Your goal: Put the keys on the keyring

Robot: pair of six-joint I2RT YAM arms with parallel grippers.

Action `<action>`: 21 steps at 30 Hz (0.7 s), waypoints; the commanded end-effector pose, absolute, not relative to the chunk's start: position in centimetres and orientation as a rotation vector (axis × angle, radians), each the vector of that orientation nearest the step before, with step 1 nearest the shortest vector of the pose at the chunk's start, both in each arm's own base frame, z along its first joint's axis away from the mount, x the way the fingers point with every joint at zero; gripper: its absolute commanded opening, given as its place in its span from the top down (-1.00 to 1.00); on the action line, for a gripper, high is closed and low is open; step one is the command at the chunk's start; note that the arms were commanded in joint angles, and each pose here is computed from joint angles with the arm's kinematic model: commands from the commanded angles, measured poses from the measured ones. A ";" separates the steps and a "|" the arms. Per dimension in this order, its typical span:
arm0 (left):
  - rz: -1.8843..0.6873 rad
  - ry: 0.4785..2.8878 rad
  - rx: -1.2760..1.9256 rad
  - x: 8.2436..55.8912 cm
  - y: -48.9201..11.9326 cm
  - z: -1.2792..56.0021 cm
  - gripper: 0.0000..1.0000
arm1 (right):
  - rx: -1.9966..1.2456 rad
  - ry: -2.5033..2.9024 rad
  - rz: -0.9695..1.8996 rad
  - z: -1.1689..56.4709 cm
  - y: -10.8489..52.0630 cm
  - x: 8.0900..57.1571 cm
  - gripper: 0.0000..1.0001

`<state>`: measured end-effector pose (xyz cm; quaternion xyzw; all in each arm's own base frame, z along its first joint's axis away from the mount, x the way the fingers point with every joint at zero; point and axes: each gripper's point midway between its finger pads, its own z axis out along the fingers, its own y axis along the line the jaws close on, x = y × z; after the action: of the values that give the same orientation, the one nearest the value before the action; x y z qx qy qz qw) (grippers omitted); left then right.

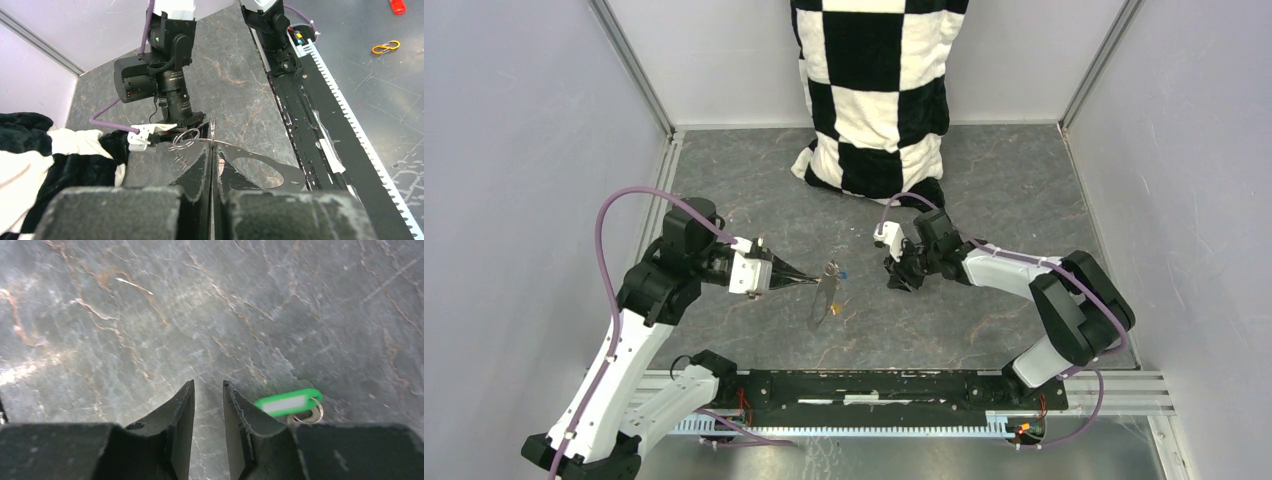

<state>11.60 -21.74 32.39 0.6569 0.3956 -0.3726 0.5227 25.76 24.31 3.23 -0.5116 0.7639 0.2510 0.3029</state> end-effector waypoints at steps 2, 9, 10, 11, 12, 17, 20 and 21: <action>-0.920 0.922 1.556 11.1 -21.9 34.3 0.96 | -1.166 1.915 0.967 6.7 28.3 24.7 0.36; -0.901 0.907 1.558 10.8 -21.7 34.3 0.95 | -0.984 1.879 0.900 10.9 26.9 28.5 0.37; -0.901 0.906 1.558 10.7 -21.7 34.3 0.95 | -0.946 1.899 0.866 11.0 25.9 29.2 0.36; -0.901 0.907 1.558 10.7 -21.7 34.2 0.96 | -0.923 1.912 0.822 11.0 25.0 29.6 0.34; -0.900 0.906 1.558 10.7 -21.6 34.2 0.95 | -0.915 1.928 0.777 10.7 24.2 29.9 0.33; -0.898 0.905 1.558 10.7 -21.6 34.2 0.95 | -0.919 1.994 0.661 8.7 22.2 29.2 0.26; -0.898 0.906 1.558 10.7 -21.6 34.2 0.96 | -0.921 2.006 0.643 7.4 21.7 28.6 0.22; -0.898 0.906 1.558 10.7 -21.6 34.2 0.95 | -0.924 2.003 0.657 7.3 21.8 28.3 0.20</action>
<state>11.31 -21.62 32.91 0.6565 0.3919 -0.3702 0.5276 29.18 22.69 8.83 -0.3647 0.7862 0.2789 0.4136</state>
